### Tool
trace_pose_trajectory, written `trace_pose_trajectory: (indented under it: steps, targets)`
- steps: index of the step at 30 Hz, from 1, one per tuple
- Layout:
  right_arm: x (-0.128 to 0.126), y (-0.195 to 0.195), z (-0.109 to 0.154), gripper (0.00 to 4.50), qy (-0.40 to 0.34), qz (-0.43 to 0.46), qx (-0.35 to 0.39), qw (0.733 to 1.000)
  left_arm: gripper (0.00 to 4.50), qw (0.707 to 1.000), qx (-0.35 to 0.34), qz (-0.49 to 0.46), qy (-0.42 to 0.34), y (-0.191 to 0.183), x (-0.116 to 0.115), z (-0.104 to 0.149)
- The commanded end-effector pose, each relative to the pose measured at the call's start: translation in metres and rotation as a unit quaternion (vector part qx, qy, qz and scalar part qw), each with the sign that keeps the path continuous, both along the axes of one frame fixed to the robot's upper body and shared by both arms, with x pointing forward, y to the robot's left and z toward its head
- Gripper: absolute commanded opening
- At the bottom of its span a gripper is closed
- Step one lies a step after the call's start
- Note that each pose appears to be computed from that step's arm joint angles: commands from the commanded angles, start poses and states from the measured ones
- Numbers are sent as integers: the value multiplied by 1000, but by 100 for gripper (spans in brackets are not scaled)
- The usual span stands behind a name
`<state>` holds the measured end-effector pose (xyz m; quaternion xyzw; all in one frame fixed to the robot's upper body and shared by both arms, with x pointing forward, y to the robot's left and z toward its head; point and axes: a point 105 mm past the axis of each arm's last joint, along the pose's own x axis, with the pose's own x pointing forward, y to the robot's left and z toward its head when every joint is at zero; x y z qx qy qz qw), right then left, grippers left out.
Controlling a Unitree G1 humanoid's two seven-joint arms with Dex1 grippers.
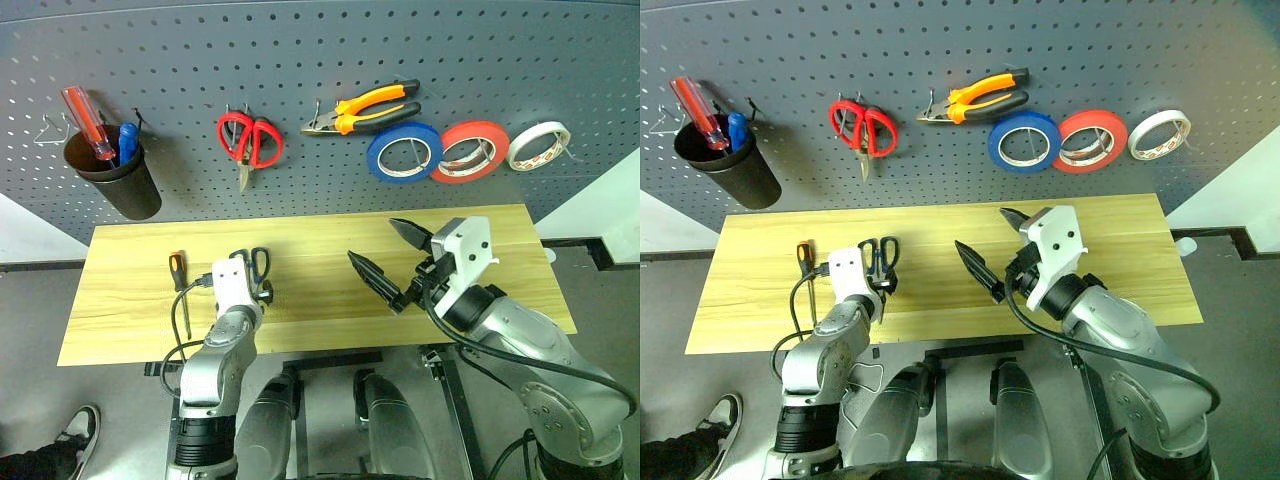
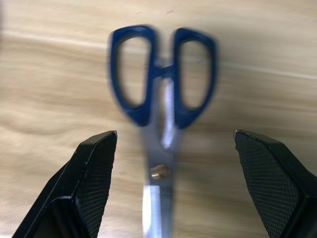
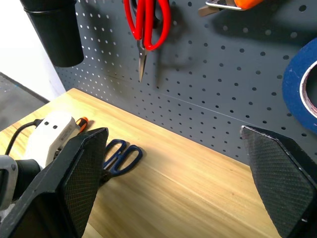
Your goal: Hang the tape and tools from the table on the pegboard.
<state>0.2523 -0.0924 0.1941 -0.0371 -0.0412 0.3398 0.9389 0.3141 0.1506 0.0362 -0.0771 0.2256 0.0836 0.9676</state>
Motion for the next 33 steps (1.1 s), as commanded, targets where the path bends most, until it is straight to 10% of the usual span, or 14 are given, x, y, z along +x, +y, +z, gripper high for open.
trace_pose_trajectory:
  steps: [1, 33]
  targets:
    - [-10, 2, 9, 447, -23, 6, -6, 1000, 396, 1000, 11, 24, 5, 11, 0, 2]
    - [-19, 1, 8, 447, -10, -8, -13, 1000, 396, 998, 27, -47, 18, -12, 22, 0]
